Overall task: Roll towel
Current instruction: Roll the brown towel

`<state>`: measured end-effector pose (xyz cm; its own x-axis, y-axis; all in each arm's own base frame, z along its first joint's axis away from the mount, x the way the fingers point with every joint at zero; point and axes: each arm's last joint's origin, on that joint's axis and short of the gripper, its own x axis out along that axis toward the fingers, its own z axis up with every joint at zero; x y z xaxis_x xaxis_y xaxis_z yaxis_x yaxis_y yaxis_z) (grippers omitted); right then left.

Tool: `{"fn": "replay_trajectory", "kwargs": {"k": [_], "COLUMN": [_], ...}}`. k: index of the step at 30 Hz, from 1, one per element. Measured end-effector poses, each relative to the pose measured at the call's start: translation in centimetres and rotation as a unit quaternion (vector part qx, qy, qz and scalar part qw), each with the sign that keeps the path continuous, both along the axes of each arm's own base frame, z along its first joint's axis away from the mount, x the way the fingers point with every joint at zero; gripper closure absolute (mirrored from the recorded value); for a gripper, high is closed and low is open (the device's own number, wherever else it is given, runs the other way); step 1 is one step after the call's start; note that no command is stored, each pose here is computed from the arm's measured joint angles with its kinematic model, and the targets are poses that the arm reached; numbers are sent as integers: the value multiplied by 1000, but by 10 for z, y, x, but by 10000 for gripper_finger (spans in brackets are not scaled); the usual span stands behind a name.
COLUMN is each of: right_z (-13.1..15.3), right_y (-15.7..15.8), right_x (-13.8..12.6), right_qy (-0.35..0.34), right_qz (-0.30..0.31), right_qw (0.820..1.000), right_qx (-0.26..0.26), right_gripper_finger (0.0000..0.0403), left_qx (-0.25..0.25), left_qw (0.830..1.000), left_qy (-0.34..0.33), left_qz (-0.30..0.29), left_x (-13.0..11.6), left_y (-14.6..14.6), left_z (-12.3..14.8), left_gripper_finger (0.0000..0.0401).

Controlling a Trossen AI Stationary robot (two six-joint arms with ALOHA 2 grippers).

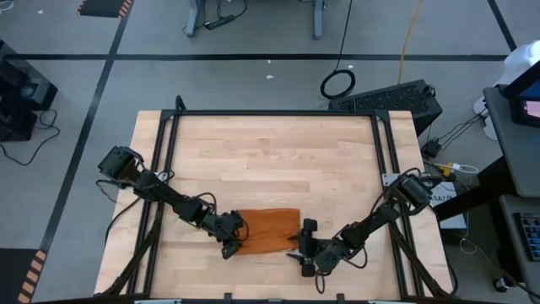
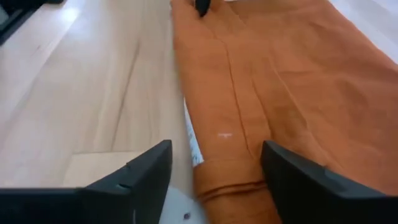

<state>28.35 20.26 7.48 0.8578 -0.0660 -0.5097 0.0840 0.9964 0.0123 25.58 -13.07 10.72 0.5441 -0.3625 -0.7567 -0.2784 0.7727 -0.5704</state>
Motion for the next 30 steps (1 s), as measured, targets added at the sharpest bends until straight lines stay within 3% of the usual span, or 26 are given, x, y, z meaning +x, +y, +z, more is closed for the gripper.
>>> {"fn": "replay_trajectory", "kwargs": {"k": [6,14,19,24,30], "right_z": [-4,-6,-7,-7,-7], "right_y": [-3,-3,-3,-3,-3], "right_x": [-2,-3,-4,-4,-4], "right_qy": [23,34,39,40,40], "right_qz": [-27,-42,-37,-39,-43], "right_qw": [999,997,996,996,995], "right_qx": [30,62,64,69,78], "right_gripper_finger": [208,267,298,322,343], "left_qx": [92,112,125,210,309], "left_qw": [994,993,987,956,907], "left_qy": [-58,-35,-95,-198,-267], "left_qz": [19,17,-13,-43,-103], "left_x": [1,-11,-22,-33,-36], "left_y": [-2,4,4,-20,-59], "left_z": [1,18,52,67,41], "left_gripper_finger": [356,228,179,165,126]}}
